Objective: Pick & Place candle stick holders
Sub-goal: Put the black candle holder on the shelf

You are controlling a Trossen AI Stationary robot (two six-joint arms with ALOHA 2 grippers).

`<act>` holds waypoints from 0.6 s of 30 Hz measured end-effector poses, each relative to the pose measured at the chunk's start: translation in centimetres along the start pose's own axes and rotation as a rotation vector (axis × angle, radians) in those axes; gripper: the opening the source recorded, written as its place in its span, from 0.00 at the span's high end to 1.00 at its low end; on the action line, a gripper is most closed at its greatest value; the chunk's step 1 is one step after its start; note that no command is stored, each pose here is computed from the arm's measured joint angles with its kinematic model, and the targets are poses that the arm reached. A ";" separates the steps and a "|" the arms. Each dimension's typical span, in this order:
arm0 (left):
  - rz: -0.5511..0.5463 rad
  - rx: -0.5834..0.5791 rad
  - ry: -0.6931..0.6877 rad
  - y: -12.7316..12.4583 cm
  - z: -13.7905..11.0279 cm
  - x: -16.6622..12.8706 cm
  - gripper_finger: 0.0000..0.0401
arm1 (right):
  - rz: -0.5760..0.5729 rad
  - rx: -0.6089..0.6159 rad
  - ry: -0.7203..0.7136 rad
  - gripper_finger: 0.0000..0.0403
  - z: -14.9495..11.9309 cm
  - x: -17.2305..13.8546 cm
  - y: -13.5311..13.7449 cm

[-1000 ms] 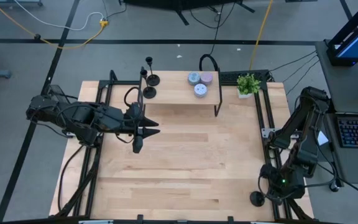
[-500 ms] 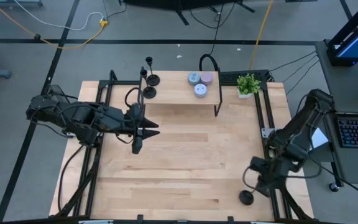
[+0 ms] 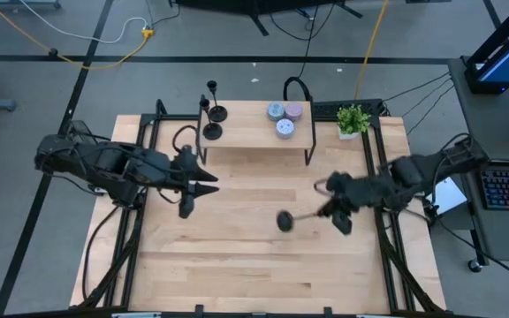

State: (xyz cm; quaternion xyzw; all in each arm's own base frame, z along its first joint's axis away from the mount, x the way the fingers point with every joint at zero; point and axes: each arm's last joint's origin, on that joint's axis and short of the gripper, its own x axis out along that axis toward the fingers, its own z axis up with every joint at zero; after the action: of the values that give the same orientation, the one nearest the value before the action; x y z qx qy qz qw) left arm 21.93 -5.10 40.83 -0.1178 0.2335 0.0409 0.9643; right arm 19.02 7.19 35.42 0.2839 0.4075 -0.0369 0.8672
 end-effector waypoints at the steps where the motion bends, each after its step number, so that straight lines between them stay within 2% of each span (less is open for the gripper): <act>1: -0.003 0.007 -0.008 0.1 0.1 -0.4 0.68 | -0.002 -0.015 -0.031 0.98 1.0 -0.4 -0.1; 5: -0.003 0.029 -0.046 0.7 0.2 -2.7 0.68 | -0.041 -0.086 -0.137 0.98 4.9 -1.5 -0.4; 10: -0.013 0.042 -0.088 1.5 -0.2 -5.1 0.68 | -0.118 -0.168 -0.201 0.98 9.4 -2.2 -0.7; 15: -0.023 0.040 -0.117 2.5 -2.4 -5.3 0.68 | -0.202 -0.210 -0.237 0.98 14.0 -2.5 -1.4; 18: -0.037 0.021 -0.150 3.1 -4.1 -5.3 0.68 | -0.210 -0.228 -0.253 0.98 16.6 -2.6 -1.8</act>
State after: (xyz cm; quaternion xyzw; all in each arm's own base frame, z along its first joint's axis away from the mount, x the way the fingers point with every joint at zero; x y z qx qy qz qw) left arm 14.97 -3.19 39.06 -0.1087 0.1590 0.0296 0.9808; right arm 28.11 -3.47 44.92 0.1328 0.3240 -0.1159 0.9295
